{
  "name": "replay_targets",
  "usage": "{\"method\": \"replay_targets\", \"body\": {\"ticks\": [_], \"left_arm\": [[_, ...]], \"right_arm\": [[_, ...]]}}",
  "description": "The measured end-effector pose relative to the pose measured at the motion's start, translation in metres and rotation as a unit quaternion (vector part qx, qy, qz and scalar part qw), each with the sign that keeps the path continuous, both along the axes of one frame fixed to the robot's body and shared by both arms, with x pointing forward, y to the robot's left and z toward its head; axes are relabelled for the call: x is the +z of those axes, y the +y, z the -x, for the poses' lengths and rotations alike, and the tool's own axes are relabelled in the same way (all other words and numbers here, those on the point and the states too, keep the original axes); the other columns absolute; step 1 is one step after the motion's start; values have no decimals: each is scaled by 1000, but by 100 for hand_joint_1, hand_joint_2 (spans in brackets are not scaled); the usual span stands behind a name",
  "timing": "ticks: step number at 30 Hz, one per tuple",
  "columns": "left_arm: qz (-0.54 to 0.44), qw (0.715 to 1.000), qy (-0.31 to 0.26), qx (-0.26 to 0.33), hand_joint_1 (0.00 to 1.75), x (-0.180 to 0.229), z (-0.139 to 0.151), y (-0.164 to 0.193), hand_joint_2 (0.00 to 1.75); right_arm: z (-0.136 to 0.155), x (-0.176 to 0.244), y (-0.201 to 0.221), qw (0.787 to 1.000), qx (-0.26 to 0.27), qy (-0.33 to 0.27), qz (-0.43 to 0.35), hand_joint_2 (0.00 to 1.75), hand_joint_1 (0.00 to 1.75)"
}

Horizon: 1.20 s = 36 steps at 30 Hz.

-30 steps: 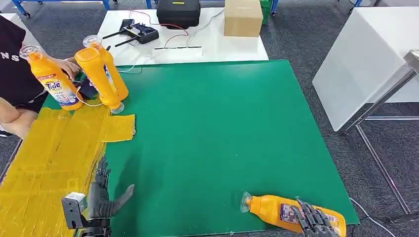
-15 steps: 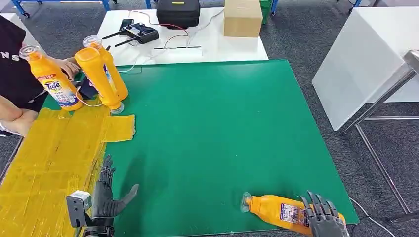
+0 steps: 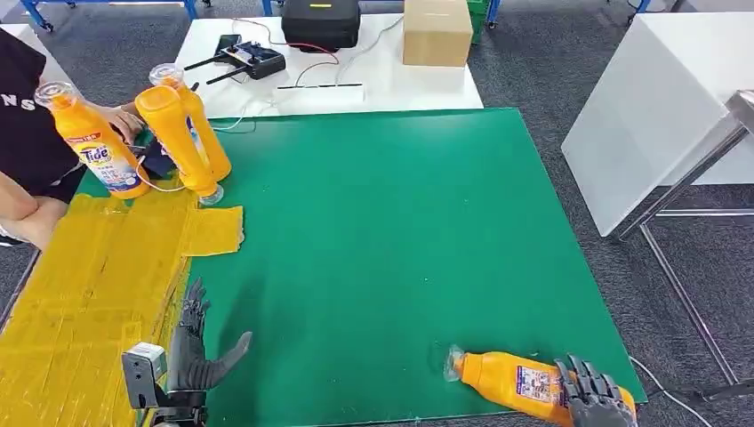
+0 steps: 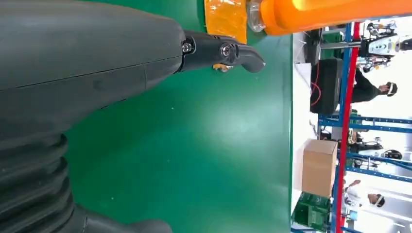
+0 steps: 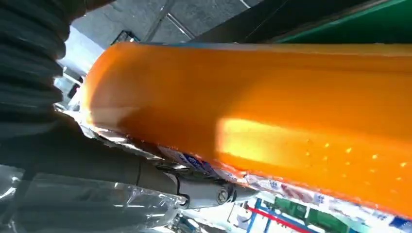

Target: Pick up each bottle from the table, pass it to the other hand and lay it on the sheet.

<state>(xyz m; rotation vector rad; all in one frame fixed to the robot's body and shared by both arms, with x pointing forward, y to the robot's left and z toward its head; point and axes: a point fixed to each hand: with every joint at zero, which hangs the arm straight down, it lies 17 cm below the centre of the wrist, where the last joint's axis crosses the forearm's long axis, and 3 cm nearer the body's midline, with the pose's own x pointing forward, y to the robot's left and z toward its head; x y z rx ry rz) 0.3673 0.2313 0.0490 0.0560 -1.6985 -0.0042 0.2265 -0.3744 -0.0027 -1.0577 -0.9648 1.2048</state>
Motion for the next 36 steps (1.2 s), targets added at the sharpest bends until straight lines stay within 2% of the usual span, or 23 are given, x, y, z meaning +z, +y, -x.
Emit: {"method": "replay_targets", "body": {"ticks": [9, 10, 11, 13, 14, 18, 20, 21, 22, 32, 36], "left_arm": [[3, 1000, -7, -17, 0, 5, -5, -14, 175], [5, 1000, -8, -19, 0, 6, -6, -16, 175], [5, 1000, -9, -21, 0, 7, -7, -17, 175], [6, 1000, -9, -25, 0, 7, -8, -20, 175], [6, 1000, -8, -26, 0, 6, -8, -21, 175], [10, 1000, -7, -27, 0, 5, -8, -22, 175], [9, 999, -6, -30, 0, 5, -8, -24, 175], [9, 999, -7, -31, 0, 5, -8, -24, 175], [10, 999, -6, -31, 0, 5, -8, -25, 175], [11, 999, -6, -32, 0, 4, -7, -25, 175], [11, 999, -5, -32, 0, 4, -7, -25, 175]], "right_arm": [[-14, -18, -12, 1000, 2, 15, -10, 175, 0], [-17, -19, -14, 1000, 1, 14, -10, 175, 9], [-17, -22, -16, 1000, -1, 17, -10, 175, 31], [-19, -27, -20, 1000, -4, 22, -9, 175, 105], [-20, -29, -20, 1000, -4, 23, -9, 175, 129], [-24, -33, -20, 1000, -4, 24, -7, 175, 131], [-26, -35, -20, 1000, -3, 25, -7, 175, 145], [-26, -35, -20, 1000, -3, 25, -7, 175, 166], [-27, -36, -20, 1000, -3, 25, -7, 175, 175], [-33, -35, -18, 1000, -4, 10, -9, 175, 175], [-36, -34, -7, 999, -1, 0, -34, 175, 175]]}}
